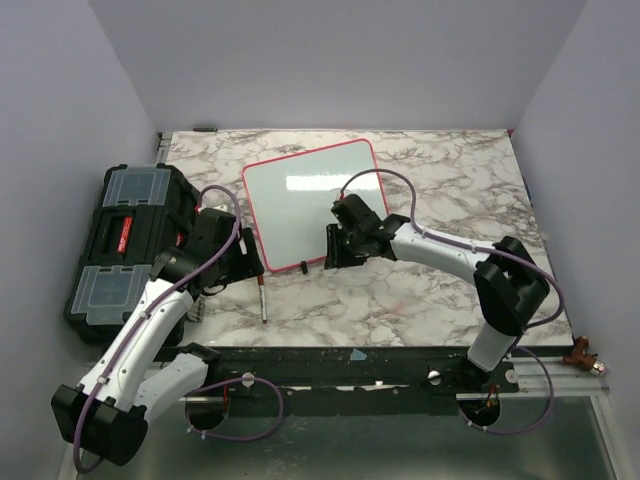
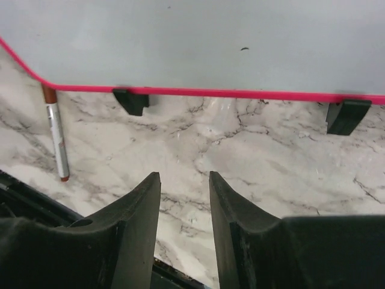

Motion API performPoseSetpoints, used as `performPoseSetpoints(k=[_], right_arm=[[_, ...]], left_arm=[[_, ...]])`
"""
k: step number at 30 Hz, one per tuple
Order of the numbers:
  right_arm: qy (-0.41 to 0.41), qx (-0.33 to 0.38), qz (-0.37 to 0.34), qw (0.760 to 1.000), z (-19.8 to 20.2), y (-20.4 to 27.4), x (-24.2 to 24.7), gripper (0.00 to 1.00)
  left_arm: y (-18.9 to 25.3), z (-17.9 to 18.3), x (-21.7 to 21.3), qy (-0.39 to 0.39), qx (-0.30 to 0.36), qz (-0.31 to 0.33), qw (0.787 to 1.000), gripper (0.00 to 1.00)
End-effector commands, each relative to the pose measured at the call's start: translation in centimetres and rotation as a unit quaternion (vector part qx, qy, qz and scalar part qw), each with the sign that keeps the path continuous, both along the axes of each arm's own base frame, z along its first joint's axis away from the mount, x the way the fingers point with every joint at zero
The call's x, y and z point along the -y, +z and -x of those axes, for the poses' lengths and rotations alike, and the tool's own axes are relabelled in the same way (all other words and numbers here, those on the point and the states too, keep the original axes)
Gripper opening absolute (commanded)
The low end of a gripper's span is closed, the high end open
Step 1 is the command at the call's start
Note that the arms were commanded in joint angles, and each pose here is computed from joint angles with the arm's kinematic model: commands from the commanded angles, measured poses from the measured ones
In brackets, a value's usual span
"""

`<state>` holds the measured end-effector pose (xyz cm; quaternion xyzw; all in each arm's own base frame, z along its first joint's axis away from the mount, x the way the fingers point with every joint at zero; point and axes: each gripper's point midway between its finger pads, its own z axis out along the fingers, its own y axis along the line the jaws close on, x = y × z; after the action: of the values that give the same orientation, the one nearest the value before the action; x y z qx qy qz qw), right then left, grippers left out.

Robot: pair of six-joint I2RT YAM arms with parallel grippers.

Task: Write a sentence on the whiteboard
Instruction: Adjust the whiteboard at the center of the board, then pick up the whiteboard marker from the center of the board.

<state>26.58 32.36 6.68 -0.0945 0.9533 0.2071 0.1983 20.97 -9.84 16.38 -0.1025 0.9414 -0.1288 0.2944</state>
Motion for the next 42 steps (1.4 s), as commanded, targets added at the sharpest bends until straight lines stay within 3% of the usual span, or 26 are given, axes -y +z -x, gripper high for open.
performPoseSetpoints(k=[1,10,35,38,42], right_arm=[[-0.003,0.022,0.010,1.000,1.1,2.1,1.6,0.42],[-0.022,0.061,0.008,0.998,2.1,5.3,4.2,0.43],[-0.036,0.102,0.003,0.994,3.1,7.6,6.9,0.45],[-0.036,0.104,0.005,0.994,3.2,7.6,7.1,0.45],[-0.036,0.106,0.007,0.994,3.3,7.6,7.4,0.45]], left_arm=[[-2.2,0.1,-0.5,0.052,-0.028,0.005,0.998,0.72],[-7.4,0.7,-0.5,0.081,-0.079,-0.016,0.993,0.64],[-13.8,1.3,1.0,0.087,-0.161,-0.057,0.981,0.50],[-14.2,1.4,1.5,0.084,-0.167,-0.056,0.981,0.45],[-15.1,1.6,1.9,0.078,-0.182,-0.058,0.978,0.26]])
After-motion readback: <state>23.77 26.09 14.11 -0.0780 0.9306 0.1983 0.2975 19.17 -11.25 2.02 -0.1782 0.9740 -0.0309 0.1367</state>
